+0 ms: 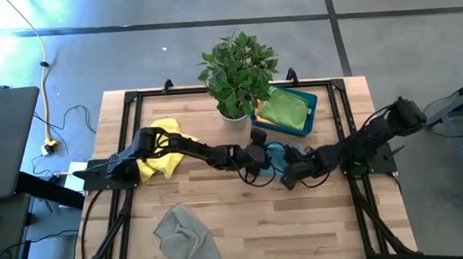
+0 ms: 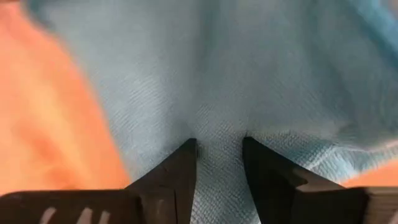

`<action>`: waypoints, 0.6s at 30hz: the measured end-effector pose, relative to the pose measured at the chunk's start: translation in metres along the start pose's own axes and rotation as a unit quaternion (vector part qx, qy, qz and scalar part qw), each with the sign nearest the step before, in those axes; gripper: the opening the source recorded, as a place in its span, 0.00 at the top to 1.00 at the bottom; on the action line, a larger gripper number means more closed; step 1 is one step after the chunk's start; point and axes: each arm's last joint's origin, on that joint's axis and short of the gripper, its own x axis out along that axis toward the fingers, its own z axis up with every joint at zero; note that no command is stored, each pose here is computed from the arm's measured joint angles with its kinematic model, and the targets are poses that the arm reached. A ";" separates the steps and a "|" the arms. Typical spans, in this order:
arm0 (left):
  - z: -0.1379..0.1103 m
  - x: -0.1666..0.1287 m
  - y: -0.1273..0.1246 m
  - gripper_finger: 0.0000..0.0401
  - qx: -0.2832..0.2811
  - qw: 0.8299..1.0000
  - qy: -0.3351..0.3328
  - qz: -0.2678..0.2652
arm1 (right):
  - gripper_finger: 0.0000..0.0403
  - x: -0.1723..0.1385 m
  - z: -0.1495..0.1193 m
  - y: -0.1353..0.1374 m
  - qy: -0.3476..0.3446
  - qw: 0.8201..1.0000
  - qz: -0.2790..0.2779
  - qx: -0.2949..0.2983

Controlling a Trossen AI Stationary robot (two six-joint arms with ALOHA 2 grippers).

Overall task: Fold microfiber towels
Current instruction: Fold the blue towel

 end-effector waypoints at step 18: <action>0.034 -0.040 -0.033 0.60 0.022 0.991 0.060 0.114 | 0.69 -0.023 -0.054 0.035 0.038 0.994 0.101 0.014</action>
